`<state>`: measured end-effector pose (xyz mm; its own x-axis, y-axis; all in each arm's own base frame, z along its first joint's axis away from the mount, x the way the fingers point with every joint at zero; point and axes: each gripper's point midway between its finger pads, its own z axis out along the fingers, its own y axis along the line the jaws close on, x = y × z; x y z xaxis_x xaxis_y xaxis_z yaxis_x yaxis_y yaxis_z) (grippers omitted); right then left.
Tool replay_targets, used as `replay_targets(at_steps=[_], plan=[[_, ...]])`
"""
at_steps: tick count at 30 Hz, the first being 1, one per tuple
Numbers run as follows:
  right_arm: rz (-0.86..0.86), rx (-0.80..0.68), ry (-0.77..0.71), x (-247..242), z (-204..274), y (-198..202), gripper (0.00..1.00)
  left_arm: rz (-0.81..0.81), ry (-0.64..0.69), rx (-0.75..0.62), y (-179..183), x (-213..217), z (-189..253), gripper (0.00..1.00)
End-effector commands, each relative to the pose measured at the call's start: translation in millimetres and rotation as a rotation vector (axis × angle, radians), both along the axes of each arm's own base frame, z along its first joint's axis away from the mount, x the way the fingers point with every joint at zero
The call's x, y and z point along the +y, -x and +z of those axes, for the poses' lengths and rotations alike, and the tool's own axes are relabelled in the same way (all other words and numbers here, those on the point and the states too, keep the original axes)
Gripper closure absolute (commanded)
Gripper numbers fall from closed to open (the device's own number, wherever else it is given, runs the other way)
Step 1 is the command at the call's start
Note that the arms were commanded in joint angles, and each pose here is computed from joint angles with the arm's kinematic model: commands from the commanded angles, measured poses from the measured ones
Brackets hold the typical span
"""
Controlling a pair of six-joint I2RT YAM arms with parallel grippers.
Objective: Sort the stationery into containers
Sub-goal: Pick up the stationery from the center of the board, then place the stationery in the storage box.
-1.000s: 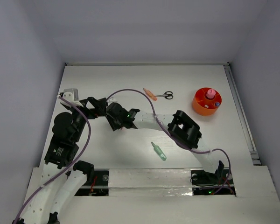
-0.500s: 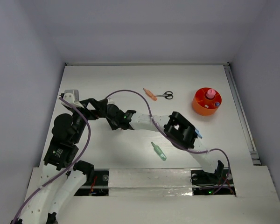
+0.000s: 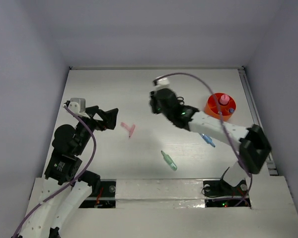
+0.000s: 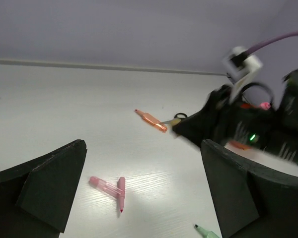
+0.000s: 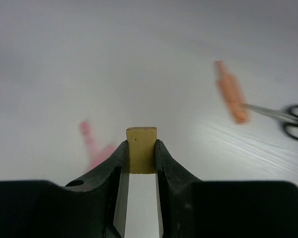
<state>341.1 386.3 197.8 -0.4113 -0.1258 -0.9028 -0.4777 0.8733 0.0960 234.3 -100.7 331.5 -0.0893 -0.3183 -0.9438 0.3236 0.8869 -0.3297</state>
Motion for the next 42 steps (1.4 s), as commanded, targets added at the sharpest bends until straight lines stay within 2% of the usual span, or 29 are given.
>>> replay_targets(at_steps=[1,2,3,5,7,11,16,27,32,33,34,37,42], plan=[[-0.346,-0.038,-0.024,-126.6,11.2,-33.4,0.9,-0.106,0.006,-0.097,9.9,-17.2,23.0,0.01],[-0.412,-0.054,-0.084,-157.7,30.5,-29.4,0.91,-0.13,0.005,-0.099,12.2,-21.6,23.0,0.01],[-0.521,-0.008,-0.05,-206.1,4.5,-29.7,0.9,-0.135,0.006,-0.104,13.1,-22.2,24.4,0.01],[-0.625,-0.031,-0.089,-256.9,15.1,-20.1,0.91,-0.148,0.005,-0.108,15.7,-24.3,25.1,0.01],[-0.748,-0.007,-0.062,-309.0,-3.4,-11.1,0.91,-0.159,0.006,-0.115,18.3,-25.9,26.4,0.01],[-0.861,-0.021,-0.036,-355.0,-6.9,-4.3,0.91,-0.183,0.006,-0.12,22.4,-30.5,27.5,0.01],[-0.951,0.006,0.037,-377.8,-25.2,-13.9,0.9,-0.189,0.002,-0.116,22.6,-32.3,26.0,0.01],[-1.006,0.029,0.041,-402.7,-38.0,-33.9,0.87,-0.201,-0.006,-0.115,23.0,-34.9,25.5,0.01],[-1.028,0.028,0.057,-409.5,-40.0,-33.8,0.76,-0.21,-0.01,-0.112,22.7,-36.7,24.7,0.01],[-1.032,0.026,0.059,-410.4,-39.5,-33.3,0.72,-0.213,-0.012,-0.107,22.2,-37.6,23.3,0.01],[-1.032,0.022,0.059,-410.8,-38.0,-32.6,0.6,-0.212,-0.013,-0.108,22.1,-37.3,23.3,0.01],[-1.032,0.005,0.055,-411.9,-30.7,-30.3,0.46,-0.213,-0.013,-0.108,22.2,-37.6,23.3,0.01],[-0.959,-0.022,0.02,-401.4,-17.4,-34.8,0.42,-0.225,-0.012,-0.11,24.1,-39.8,23.6,0.01]])
